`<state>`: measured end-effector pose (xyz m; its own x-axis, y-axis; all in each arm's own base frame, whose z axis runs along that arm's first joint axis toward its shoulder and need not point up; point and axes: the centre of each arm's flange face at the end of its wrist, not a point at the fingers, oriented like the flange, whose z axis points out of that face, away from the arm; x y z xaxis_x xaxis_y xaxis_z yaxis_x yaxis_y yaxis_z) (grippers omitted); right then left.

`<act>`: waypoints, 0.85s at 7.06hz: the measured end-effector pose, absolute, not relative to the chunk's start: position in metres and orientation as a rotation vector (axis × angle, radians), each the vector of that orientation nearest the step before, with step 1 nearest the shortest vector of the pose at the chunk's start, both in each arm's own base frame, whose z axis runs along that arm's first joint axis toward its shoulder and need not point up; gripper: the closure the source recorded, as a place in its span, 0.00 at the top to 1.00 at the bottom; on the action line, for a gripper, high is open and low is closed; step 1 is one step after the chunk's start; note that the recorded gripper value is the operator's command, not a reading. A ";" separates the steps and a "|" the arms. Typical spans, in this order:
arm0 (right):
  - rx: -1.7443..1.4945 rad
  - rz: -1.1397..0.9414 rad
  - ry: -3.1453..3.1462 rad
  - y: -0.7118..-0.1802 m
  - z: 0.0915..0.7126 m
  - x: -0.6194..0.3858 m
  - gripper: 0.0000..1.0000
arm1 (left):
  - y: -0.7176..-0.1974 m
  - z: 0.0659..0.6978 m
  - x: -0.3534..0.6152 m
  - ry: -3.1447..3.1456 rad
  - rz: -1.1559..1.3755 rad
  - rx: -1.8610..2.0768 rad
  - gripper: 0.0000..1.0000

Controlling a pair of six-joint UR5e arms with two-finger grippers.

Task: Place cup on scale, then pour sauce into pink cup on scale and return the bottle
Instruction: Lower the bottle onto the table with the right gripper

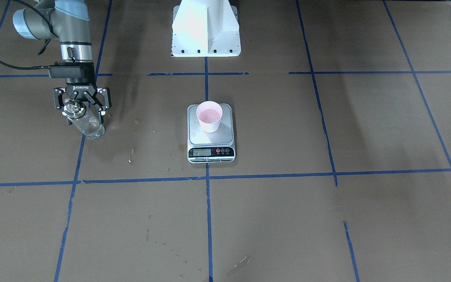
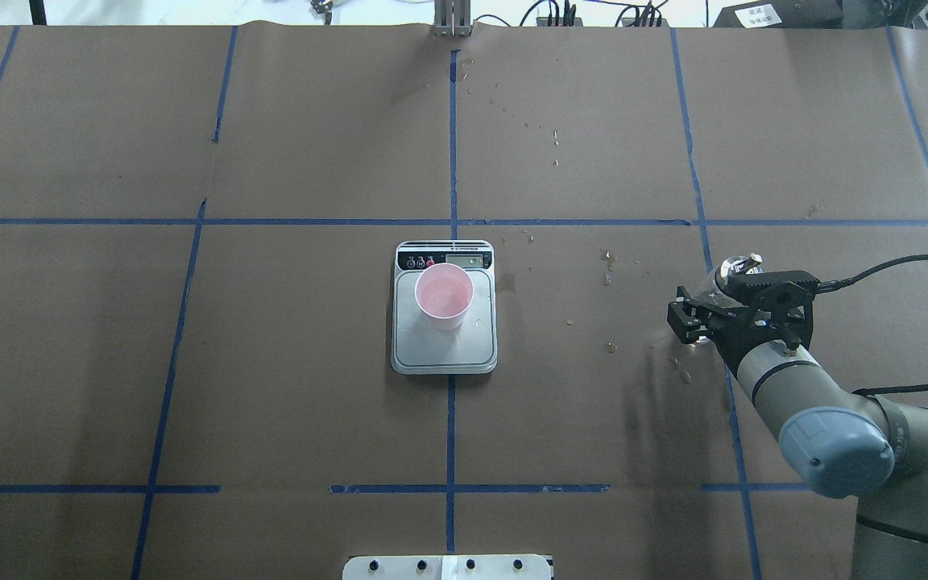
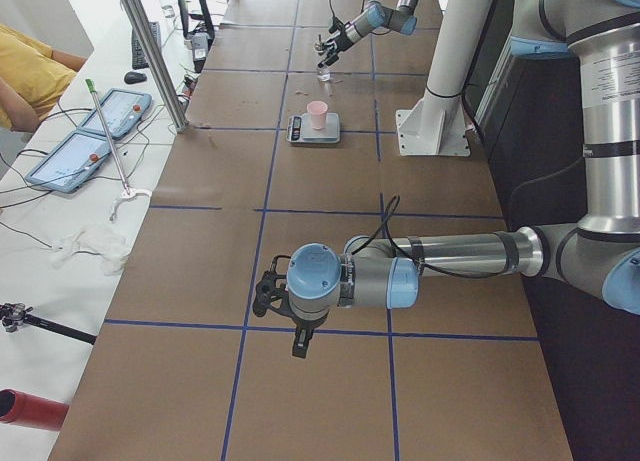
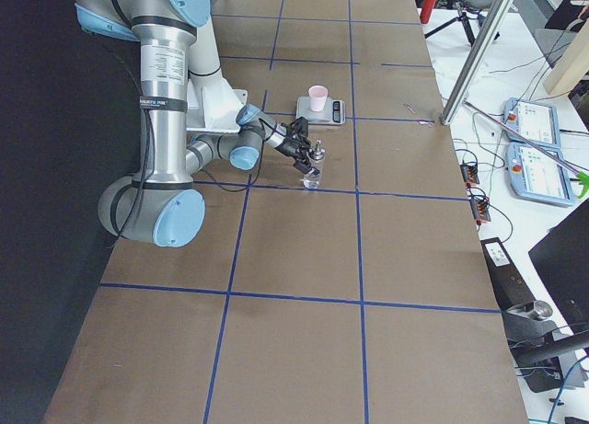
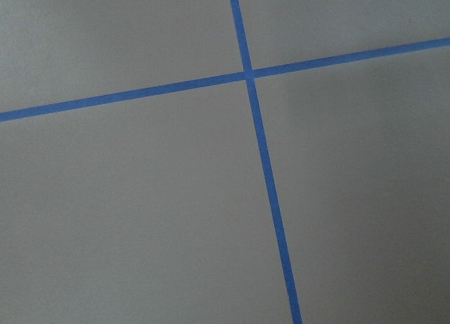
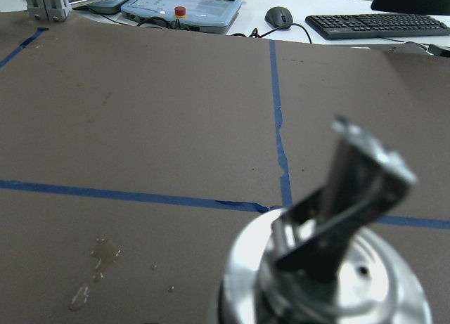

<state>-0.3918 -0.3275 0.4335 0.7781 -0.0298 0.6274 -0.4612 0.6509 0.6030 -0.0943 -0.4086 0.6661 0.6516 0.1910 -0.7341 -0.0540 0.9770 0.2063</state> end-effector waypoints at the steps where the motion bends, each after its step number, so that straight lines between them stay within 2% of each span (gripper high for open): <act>1: 0.838 0.264 -0.649 -0.327 0.433 -0.392 1.00 | -0.409 0.666 -0.094 0.851 0.140 0.172 1.00; 6: 0.839 0.275 -0.644 -0.324 0.437 -0.387 1.00 | -0.410 0.665 -0.094 0.849 0.146 0.183 1.00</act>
<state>-0.3871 -0.3242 0.4373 0.7783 -0.0212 0.6276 -0.4677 0.6473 0.6019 -0.0938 -0.4097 0.6650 0.6520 0.2005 -0.7312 -0.0548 0.9743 0.2183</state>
